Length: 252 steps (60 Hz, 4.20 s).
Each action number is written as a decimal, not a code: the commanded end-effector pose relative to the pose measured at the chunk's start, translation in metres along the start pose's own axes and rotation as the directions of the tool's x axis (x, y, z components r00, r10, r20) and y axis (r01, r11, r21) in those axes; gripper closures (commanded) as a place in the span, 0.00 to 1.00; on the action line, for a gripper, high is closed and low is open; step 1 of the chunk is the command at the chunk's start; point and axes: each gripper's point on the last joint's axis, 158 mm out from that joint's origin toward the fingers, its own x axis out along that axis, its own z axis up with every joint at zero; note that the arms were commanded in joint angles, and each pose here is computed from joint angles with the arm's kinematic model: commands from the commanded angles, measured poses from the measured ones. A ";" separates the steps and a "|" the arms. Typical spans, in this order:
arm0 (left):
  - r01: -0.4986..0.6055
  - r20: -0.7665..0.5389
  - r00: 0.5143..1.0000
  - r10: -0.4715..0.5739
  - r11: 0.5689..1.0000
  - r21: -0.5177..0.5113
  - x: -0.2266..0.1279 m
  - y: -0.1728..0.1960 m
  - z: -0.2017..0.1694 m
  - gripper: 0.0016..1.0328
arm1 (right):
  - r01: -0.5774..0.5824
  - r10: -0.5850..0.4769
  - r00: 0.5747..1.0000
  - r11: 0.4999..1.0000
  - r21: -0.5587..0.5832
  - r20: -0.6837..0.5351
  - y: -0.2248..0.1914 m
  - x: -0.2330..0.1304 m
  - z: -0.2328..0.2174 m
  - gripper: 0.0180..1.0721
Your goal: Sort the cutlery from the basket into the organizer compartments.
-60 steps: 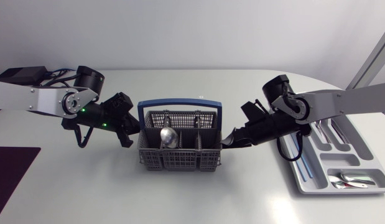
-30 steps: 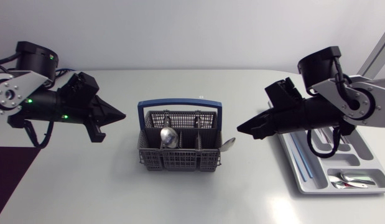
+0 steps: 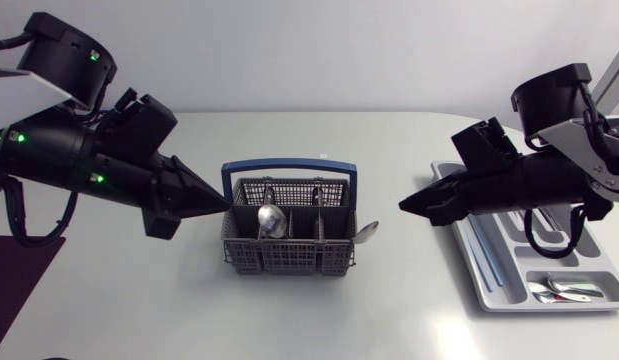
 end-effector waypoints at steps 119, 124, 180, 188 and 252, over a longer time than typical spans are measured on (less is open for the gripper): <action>0.125 -0.120 0.981 -0.152 0.970 -0.208 0.023 -0.044 0.069 0.97 | 0.006 -0.006 1.000 1.000 -0.012 -0.008 -0.001 -0.024 -0.010 0.69; 0.131 -0.106 0.982 -0.153 0.973 -0.192 0.006 -0.050 0.079 0.97 | -0.005 0.005 1.000 0.999 -0.032 0.010 0.005 -0.030 -0.003 0.69; 0.433 -0.232 0.893 -0.386 0.878 0.204 -0.027 -0.160 0.085 0.97 | -0.153 0.284 0.946 0.818 -0.555 0.157 0.147 -0.072 0.027 0.33; 0.474 -0.230 0.873 -0.430 0.860 0.192 -0.026 -0.165 0.091 0.97 | -0.131 0.281 0.947 0.783 -0.608 0.157 0.156 -0.065 0.024 0.34; 0.495 -0.184 0.868 -0.462 0.836 0.236 -0.043 -0.186 0.111 0.97 | -0.028 0.225 0.948 0.765 -0.643 0.226 0.164 -0.097 0.028 0.35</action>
